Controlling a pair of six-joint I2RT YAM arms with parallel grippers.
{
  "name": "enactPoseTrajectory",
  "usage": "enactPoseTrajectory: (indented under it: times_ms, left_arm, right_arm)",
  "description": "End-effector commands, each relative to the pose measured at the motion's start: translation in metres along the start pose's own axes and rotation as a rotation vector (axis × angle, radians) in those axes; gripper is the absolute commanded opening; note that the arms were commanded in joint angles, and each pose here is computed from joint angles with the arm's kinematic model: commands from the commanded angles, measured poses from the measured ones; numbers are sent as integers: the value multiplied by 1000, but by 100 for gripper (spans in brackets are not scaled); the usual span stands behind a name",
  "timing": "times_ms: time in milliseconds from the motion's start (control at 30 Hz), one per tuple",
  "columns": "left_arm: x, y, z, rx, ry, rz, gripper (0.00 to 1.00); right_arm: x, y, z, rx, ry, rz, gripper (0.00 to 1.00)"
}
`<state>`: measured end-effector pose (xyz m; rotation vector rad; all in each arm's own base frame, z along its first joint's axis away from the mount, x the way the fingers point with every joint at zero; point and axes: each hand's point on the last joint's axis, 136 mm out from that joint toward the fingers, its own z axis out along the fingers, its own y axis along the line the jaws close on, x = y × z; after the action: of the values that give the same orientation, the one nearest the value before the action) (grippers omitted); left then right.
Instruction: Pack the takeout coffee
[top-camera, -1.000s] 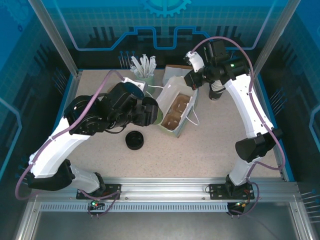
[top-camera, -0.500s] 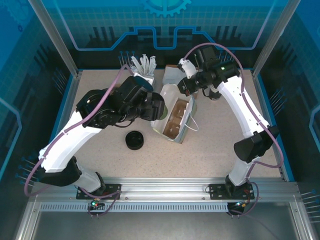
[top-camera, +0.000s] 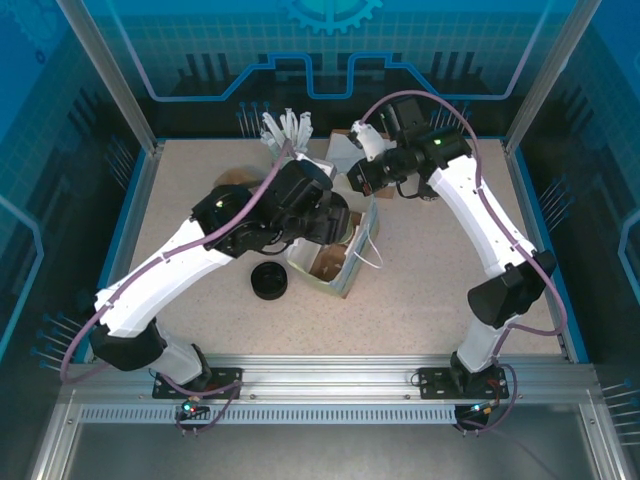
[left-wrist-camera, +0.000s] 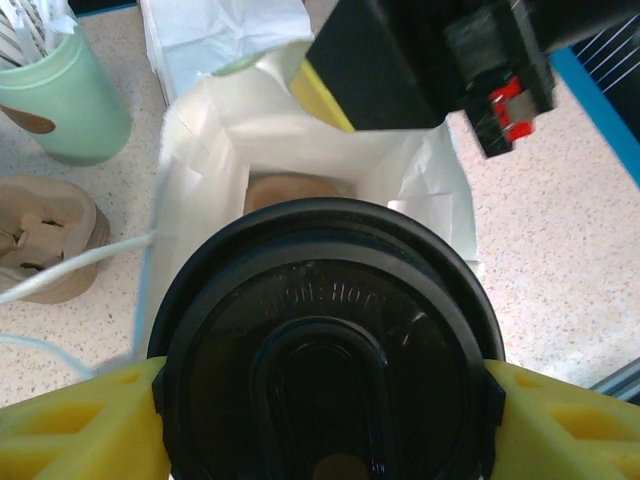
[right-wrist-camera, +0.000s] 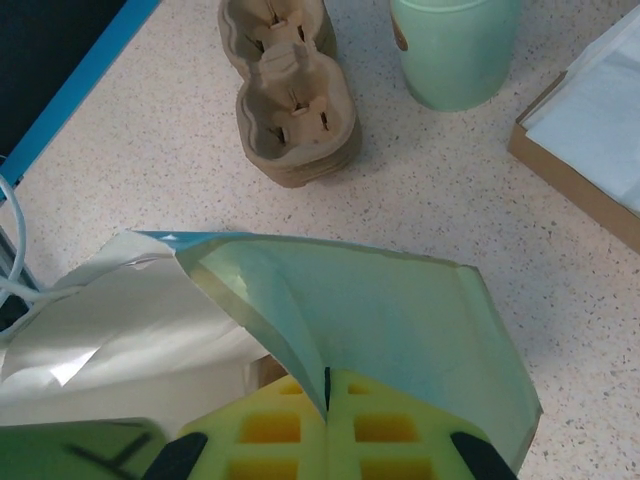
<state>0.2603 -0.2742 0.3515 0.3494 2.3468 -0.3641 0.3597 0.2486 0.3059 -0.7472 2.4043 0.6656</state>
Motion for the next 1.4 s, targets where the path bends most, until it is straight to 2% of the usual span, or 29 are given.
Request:
enactPoseTrajectory:
  times_ms: [0,167,467,633,1000,1367]
  left_arm:
    - [-4,-2,6,23,-27,-8,70]
    - [4,5,27,-5,-10,-6,70]
    - [6,11,58,9,-66,-14,69]
    - [11,11,70,9,-75,-18,68]
    - [25,14,69,13,-96,-8,67]
    - [46,19,79,-5,-63,-7,67]
  right_arm:
    - [-3,19,-9,-39,-35,-23,0]
    - [-4,23,-10,-50,-46,-33,0]
    - [-6,38,-13,-125,-87,-51,0]
    - [-1,44,-10,-118,-79,-48,0]
    - [2,54,-20,-118,-113,-44,0]
    - [7,56,-19,-135,-91,-44,0]
